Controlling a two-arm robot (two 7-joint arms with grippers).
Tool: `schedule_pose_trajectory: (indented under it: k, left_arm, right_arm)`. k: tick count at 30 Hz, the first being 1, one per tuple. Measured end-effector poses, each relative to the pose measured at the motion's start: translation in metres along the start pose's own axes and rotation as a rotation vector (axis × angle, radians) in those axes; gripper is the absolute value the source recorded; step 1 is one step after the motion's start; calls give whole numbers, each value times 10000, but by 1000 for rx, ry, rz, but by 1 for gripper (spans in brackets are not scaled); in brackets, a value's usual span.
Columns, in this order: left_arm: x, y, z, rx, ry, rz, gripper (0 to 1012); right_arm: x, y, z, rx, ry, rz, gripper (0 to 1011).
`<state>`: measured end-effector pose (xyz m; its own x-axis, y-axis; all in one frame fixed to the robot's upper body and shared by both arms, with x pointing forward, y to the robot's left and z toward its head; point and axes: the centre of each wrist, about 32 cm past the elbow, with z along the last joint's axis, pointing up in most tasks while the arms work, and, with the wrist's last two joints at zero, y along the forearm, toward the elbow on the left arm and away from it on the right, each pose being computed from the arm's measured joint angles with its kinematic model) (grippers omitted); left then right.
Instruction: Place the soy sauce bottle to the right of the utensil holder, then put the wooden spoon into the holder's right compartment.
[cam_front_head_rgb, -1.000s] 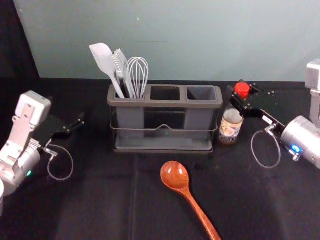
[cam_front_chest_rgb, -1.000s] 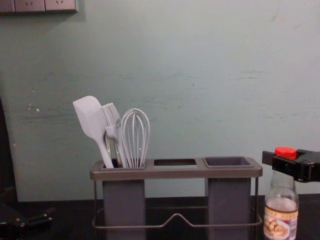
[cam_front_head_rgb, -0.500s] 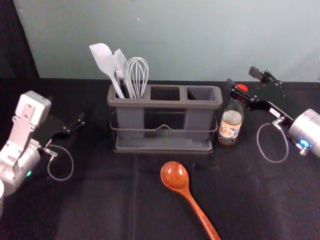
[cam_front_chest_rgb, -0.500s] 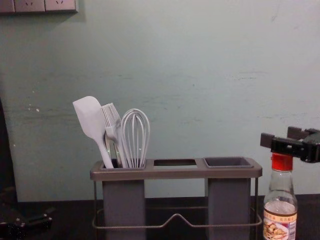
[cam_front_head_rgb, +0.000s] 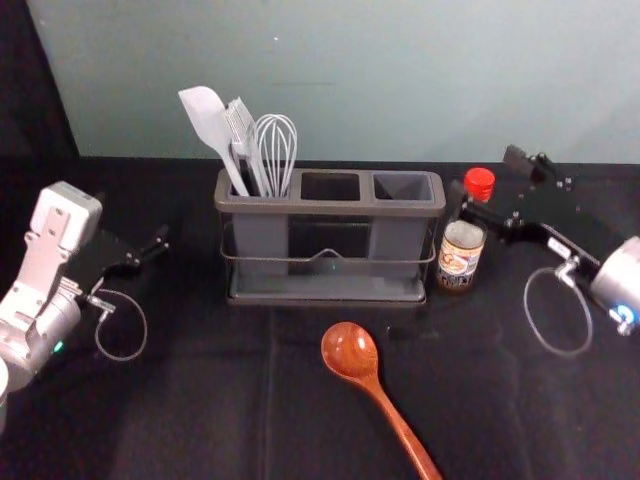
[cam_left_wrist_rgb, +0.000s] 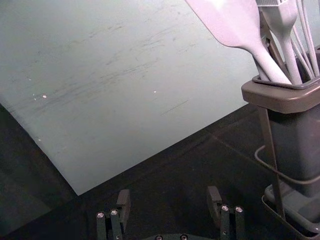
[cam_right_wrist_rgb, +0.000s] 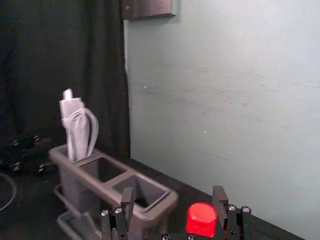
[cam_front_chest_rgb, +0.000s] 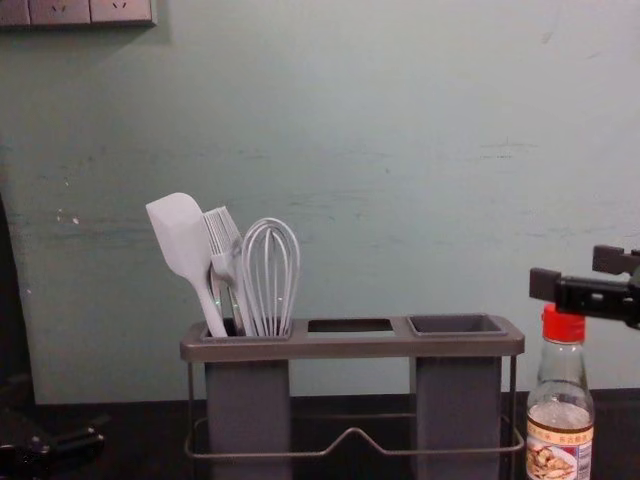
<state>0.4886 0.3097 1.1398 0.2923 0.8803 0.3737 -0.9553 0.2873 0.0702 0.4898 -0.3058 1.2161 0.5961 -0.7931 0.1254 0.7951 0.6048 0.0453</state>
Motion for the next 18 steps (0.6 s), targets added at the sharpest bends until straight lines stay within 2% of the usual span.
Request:
schedule_pose_trajectory:
  k: [3,6,7,10,12,16,18]
  left_arm:
    - [0,0,0,0,0,0,1005]
    - [0,0,0,0,0,0,1005]
    - [0,0,0,0,0,0,1005]
    - [0,0,0,0,0,0,1005]
    - [0,0,0,0,0,0,1005]
    - [0,0,0,0,0,0,1005]
    - [0,0,0,0,0,0,1005]
  right_arm:
    - [-71,-54,2,-7,-12,15,1004]
    - [-196,-143,-15,-14,-23,38,1004]
    - [-196,-143,-15,-14,-23,38,1004]
    - [-346,-217,-47,-31,-38,53,1004]
    - [-405,-239,-55,-42,-46,56,1004]
    - [-577,-282,-66,-105,-78,55,1004]
    - [-707,-293,-77,-167,-103,59,1004]
